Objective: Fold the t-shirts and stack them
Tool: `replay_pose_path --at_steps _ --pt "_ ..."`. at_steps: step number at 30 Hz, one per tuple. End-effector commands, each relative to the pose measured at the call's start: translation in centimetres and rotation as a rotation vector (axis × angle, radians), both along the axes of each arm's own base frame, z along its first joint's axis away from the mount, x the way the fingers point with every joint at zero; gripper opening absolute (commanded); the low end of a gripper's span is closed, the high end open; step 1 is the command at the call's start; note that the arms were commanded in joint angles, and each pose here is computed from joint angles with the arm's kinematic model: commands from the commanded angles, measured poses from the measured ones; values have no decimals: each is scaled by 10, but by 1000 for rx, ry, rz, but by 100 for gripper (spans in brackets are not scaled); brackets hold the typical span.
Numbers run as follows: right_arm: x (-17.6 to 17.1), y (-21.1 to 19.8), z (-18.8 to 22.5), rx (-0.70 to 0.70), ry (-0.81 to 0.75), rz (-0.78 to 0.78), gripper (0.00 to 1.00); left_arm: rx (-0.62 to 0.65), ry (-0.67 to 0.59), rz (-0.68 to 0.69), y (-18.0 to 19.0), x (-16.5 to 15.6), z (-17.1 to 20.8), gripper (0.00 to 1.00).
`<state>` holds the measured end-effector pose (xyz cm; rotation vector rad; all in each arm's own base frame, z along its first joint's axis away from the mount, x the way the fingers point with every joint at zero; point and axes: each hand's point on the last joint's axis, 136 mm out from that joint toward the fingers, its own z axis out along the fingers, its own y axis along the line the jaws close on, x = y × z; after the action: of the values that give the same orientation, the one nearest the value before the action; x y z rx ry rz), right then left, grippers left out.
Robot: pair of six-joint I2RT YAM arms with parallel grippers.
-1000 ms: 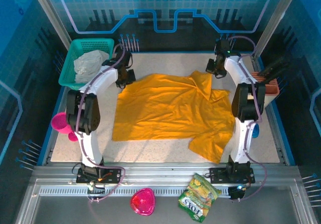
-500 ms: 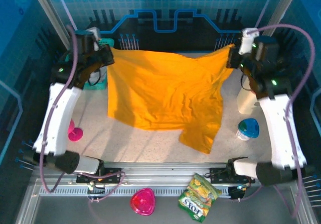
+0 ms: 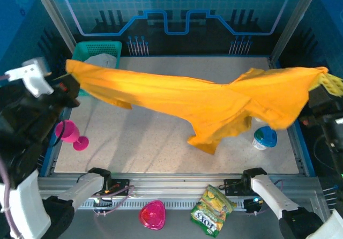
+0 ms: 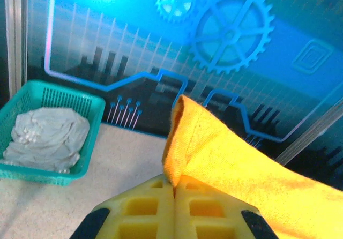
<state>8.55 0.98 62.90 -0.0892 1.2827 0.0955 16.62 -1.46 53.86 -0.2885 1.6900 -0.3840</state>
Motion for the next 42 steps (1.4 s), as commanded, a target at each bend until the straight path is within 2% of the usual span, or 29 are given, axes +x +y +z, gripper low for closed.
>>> replay_pose_path --at_steps 1,5,9,13,17,20,23,25,31,34,36,39,42 --pt "0 3 2 -16 31 21 0 35 -2 25 7 -14 4 0" --pt "11 4 22 -32 6 11 0 65 -30 17 6 -10 17 0" --pt "50 3 38 -70 -1 -39 0 101 -27 17 2 21 23 0" --pt "117 8 40 -122 41 -78 0 149 22 34 -1 72 14 0" --pt "202 20 14 -165 148 -82 0 196 85 76 0 131 -11 0" --pt "273 30 -27 -193 256 -72 0 226 143 114 1 183 -44 0" --pt "343 40 -84 -218 376 -47 0 263 200 147 2 237 -93 0" --pt "392 47 -137 -229 469 -21 0 276 248 150 0 275 -140 0" --pt "512 61 -304 -254 726 11 0 260 389 100 -16 379 -288 0" --pt "557 60 -373 -255 798 -15 0 239 485 96 -19 424 -353 0" --pt "579 59 -416 -264 836 -35 0 228 532 100 -17 444 -382 0" --pt "598 54 -452 -271 851 -75 0 214 553 123 -12 464 -398 0" --pt "604 46 -465 -251 850 -105 0 198 536 134 -9 474 -397 0"
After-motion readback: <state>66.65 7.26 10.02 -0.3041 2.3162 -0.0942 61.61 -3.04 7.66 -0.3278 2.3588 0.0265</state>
